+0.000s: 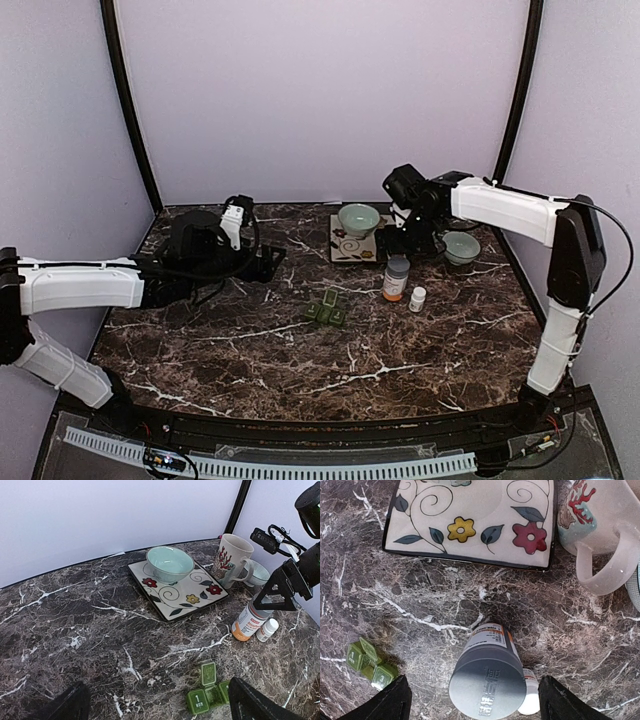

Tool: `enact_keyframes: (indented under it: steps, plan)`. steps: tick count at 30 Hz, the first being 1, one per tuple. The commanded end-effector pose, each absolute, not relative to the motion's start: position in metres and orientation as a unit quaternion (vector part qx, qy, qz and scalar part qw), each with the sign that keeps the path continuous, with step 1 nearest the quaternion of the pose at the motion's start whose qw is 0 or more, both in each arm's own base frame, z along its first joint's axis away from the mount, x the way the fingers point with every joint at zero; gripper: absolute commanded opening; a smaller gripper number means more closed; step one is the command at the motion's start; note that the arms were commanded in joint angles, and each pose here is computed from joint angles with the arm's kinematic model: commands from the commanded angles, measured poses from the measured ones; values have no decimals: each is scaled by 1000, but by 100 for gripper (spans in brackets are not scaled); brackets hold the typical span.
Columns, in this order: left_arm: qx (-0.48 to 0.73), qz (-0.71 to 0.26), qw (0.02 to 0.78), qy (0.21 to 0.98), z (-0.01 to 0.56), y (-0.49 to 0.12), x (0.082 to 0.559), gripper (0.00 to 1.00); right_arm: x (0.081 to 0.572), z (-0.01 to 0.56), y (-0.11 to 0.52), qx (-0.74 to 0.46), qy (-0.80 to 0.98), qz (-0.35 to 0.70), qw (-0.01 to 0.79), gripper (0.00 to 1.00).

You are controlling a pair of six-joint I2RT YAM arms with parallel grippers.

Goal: Sort the pills into containers
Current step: Pick up the pill bottle from the center of the board.

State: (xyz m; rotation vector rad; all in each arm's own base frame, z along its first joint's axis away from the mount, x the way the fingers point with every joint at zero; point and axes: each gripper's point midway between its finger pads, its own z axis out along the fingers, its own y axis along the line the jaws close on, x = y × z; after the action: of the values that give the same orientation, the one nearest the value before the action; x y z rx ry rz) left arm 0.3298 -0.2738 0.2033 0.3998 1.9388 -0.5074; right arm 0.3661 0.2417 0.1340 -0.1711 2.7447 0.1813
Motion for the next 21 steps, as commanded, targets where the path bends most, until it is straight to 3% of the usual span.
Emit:
enact_keyframes:
  steps: [1,15,21]
  plan:
    - [164,-216,512,815,197,-273,329,99,365,120,236,-62,981,55,174,88]
    - [162,-211,504,822,189,-273,331,99,370,97,232,-70,985,50,150,83]
    - [162,-207,500,825,184,-274,332,99,368,93,234,-80,985,54,142,69]
